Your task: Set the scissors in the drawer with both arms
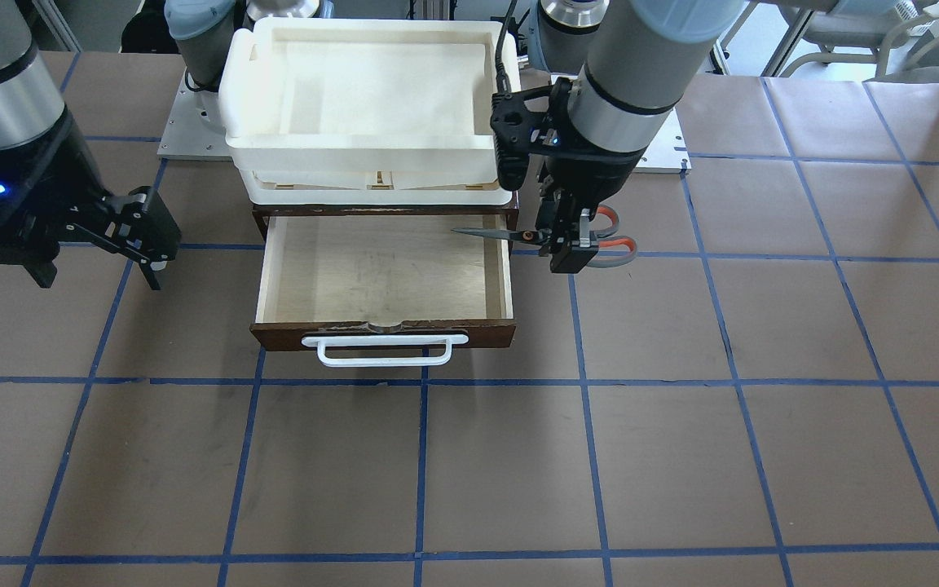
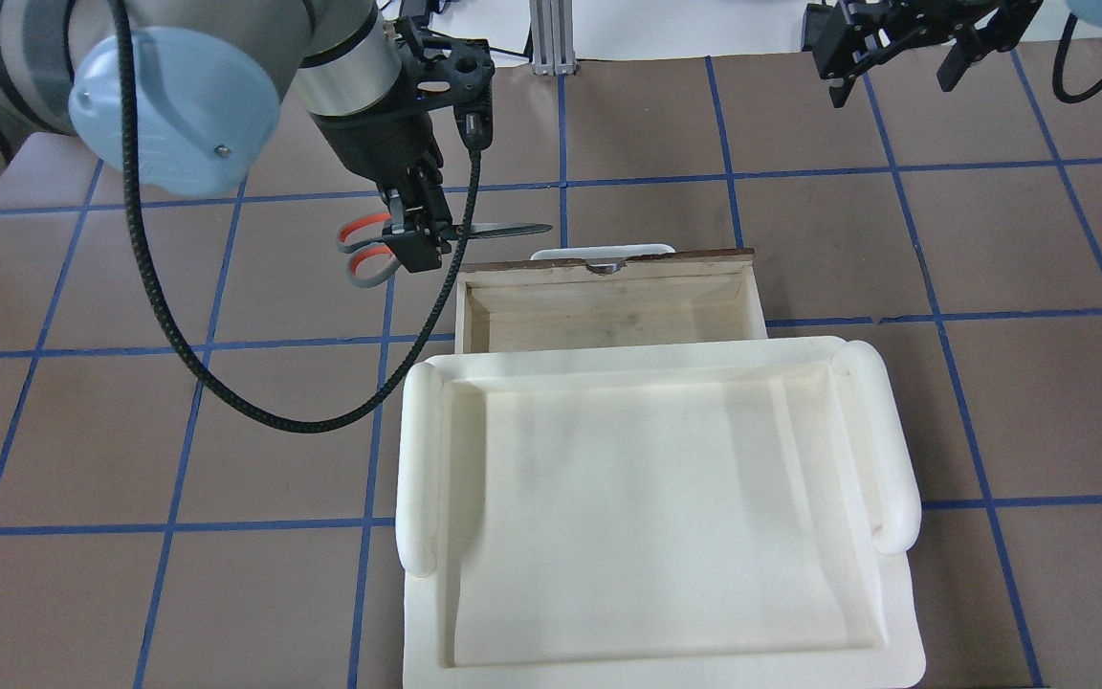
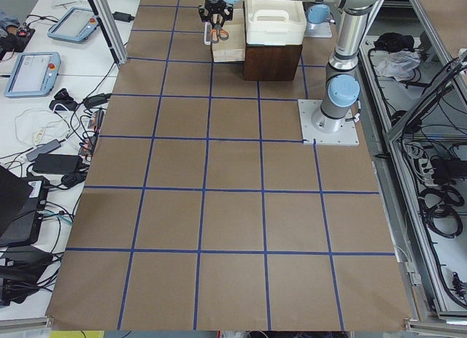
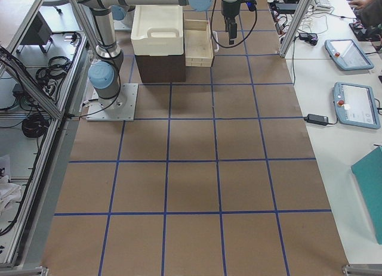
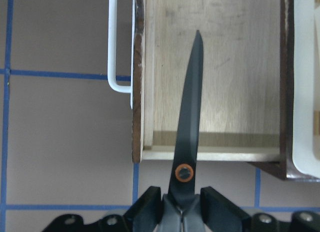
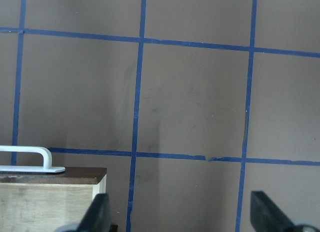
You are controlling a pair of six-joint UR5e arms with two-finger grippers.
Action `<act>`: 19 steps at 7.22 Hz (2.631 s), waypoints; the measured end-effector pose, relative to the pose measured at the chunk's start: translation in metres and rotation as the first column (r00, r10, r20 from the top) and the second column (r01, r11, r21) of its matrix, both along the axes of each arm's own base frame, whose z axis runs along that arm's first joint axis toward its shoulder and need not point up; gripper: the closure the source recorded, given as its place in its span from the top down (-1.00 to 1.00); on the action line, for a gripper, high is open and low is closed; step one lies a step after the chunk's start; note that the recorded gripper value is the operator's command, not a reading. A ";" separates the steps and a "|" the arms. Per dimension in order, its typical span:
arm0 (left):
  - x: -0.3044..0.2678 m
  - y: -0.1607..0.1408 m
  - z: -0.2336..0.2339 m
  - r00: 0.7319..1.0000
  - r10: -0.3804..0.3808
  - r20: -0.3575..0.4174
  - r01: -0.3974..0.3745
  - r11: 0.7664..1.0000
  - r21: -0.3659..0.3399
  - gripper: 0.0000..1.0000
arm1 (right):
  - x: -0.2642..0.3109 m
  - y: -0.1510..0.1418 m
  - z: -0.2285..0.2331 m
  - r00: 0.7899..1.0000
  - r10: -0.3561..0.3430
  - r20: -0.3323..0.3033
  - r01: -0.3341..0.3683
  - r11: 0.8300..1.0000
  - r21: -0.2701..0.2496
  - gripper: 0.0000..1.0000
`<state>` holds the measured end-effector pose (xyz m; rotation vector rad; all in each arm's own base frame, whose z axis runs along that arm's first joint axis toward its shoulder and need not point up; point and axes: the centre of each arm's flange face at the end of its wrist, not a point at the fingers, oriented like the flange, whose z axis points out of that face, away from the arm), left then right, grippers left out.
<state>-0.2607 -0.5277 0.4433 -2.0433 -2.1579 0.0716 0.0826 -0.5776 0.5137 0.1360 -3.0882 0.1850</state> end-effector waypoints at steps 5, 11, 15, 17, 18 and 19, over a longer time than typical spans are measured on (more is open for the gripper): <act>-0.113 -0.001 -0.069 0.999 -0.015 0.051 0.012 0.999 0.052 -0.82 | -0.022 0.020 -0.003 0.982 -0.175 0.067 0.173 0.984 0.028 1.00; -0.134 0.021 -0.096 0.994 -0.042 0.101 0.029 0.991 0.131 -0.92 | -0.019 0.038 -0.001 0.981 -0.186 0.063 0.183 0.982 0.048 1.00; -0.144 0.026 -0.110 0.994 -0.043 0.097 0.027 0.986 0.163 -0.98 | 0.010 0.044 -0.005 0.990 -0.138 0.040 0.136 0.989 0.052 1.00; -0.151 0.031 -0.110 0.994 -0.050 0.095 0.034 0.987 0.159 -0.66 | 0.015 0.046 -0.005 0.992 -0.121 0.029 0.120 0.992 0.050 1.00; -0.153 0.032 -0.111 0.994 -0.049 0.096 0.033 0.987 0.159 0.34 | 0.016 0.046 -0.006 0.992 -0.120 0.027 0.118 0.992 0.051 1.00; -0.154 0.033 -0.111 0.994 -0.044 0.098 0.028 0.987 0.161 0.99 | 0.016 0.046 -0.006 0.993 -0.119 0.025 0.118 0.992 0.052 1.00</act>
